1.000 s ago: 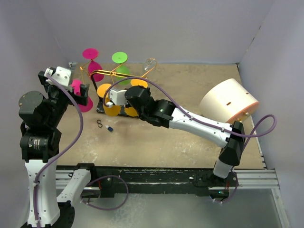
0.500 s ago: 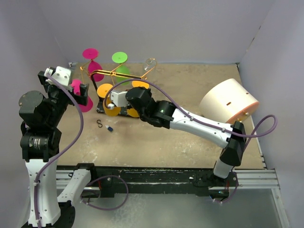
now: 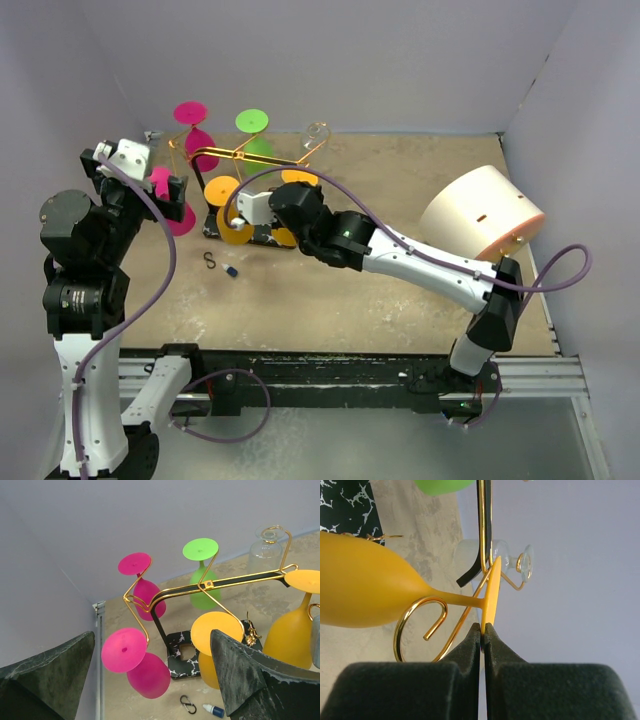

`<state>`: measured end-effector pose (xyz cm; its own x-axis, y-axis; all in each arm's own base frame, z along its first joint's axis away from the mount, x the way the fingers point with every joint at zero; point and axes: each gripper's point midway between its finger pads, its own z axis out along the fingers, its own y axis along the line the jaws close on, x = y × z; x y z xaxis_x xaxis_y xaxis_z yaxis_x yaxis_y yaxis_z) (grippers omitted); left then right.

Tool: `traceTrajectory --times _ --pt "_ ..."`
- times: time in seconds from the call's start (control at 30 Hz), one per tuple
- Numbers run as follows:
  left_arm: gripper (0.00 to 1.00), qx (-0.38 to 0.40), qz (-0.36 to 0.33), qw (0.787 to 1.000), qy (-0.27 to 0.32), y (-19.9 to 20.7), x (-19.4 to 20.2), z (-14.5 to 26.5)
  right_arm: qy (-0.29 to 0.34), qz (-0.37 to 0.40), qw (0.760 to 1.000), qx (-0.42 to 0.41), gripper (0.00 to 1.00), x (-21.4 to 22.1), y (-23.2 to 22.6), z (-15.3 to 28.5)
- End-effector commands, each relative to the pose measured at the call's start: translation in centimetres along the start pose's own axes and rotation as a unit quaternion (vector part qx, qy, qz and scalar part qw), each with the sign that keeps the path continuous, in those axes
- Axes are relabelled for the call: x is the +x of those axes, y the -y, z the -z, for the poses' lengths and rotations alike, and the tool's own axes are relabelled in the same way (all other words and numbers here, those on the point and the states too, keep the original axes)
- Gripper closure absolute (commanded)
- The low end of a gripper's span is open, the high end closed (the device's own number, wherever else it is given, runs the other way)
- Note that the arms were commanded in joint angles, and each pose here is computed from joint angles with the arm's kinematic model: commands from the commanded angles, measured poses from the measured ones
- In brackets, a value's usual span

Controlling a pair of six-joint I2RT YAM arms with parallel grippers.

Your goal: Place the wine glass upside down on the wine glass rack

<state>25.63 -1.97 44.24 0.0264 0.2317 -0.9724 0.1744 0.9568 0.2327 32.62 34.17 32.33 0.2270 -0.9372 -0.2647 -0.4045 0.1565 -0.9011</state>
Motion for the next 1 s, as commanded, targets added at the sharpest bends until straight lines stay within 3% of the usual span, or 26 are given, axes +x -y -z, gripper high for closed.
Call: traceTrajectory --times 0.0,0.97 --pt "0.01 -0.002 0.008 1.0 0.019 -0.2 -0.9 -0.3 0.002 -0.014 1.0 0.024 1.0 0.9 2.5 1.6" --pt "0.01 -0.016 0.012 1.0 0.013 -0.9 -0.5 -0.5 0.022 -0.003 1.0 -0.02 1.0 1.9 1.3 3.1"
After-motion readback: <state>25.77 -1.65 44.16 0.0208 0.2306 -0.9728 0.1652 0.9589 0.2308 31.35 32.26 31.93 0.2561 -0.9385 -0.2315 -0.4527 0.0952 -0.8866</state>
